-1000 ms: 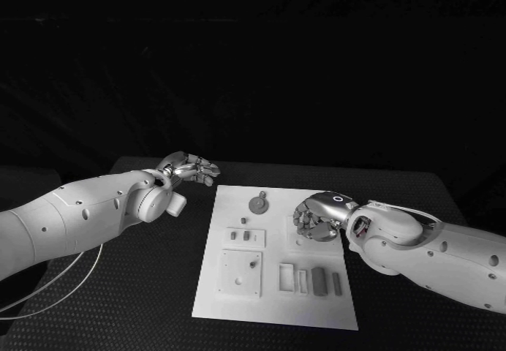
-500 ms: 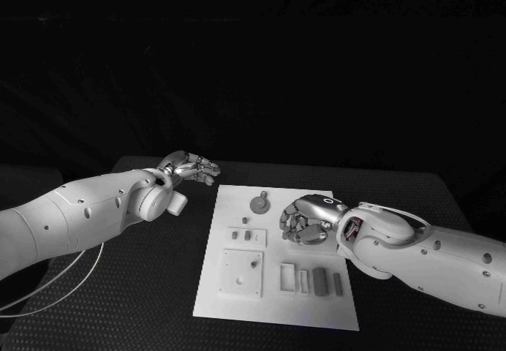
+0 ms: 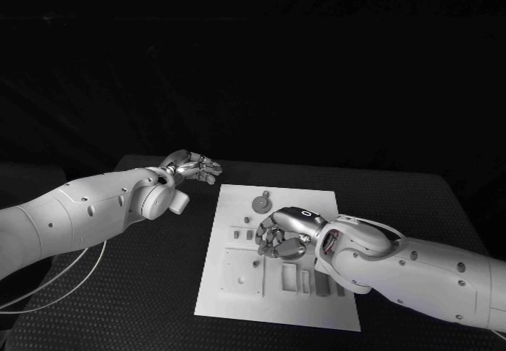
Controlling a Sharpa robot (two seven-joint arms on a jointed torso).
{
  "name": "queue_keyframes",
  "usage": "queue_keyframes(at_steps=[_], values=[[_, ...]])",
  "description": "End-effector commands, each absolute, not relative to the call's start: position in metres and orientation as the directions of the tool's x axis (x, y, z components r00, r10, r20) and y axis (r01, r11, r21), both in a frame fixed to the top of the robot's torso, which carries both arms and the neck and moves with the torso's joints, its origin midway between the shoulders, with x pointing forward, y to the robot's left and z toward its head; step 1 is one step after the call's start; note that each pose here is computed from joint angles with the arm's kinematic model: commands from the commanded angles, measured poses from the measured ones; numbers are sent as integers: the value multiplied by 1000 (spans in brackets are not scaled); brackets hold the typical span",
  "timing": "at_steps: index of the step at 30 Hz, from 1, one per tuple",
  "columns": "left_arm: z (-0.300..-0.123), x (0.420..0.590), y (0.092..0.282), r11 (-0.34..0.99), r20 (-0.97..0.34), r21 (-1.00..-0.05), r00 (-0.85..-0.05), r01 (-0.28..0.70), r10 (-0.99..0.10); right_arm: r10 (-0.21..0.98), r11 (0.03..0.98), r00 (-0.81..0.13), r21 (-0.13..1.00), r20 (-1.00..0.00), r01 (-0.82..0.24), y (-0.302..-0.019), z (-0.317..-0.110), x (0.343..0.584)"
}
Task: Assemble the parts on the task board
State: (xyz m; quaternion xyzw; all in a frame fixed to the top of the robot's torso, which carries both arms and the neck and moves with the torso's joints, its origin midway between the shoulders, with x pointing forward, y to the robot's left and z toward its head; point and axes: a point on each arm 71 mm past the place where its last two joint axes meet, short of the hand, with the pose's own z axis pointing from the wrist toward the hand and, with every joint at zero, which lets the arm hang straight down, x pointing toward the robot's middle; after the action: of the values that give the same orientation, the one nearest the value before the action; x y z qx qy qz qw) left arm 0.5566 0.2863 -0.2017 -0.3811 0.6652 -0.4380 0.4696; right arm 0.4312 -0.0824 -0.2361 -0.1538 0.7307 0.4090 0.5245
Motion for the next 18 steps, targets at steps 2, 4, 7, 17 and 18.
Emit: queue_keyframes(at_steps=[2,4,7,17,18], values=[[-200,557,284,316,-283,-945,-277,-82,-918,197,576,-416,448,-888,-684,-69,-247,421],[-200,557,284,316,-283,-945,-277,-82,-918,195,565,-421,452,-886,-690,-63,-249,418],[-200,557,284,316,-283,-945,-277,-82,-918,182,548,-418,445,-890,-709,-54,-252,413],[-200,557,282,315,-281,-946,-281,-82,-917,147,527,-413,425,-899,-736,-36,-268,401],[-200,557,282,315,-281,-946,-281,-82,-917,142,526,-412,421,-900,-739,-35,-270,400]])
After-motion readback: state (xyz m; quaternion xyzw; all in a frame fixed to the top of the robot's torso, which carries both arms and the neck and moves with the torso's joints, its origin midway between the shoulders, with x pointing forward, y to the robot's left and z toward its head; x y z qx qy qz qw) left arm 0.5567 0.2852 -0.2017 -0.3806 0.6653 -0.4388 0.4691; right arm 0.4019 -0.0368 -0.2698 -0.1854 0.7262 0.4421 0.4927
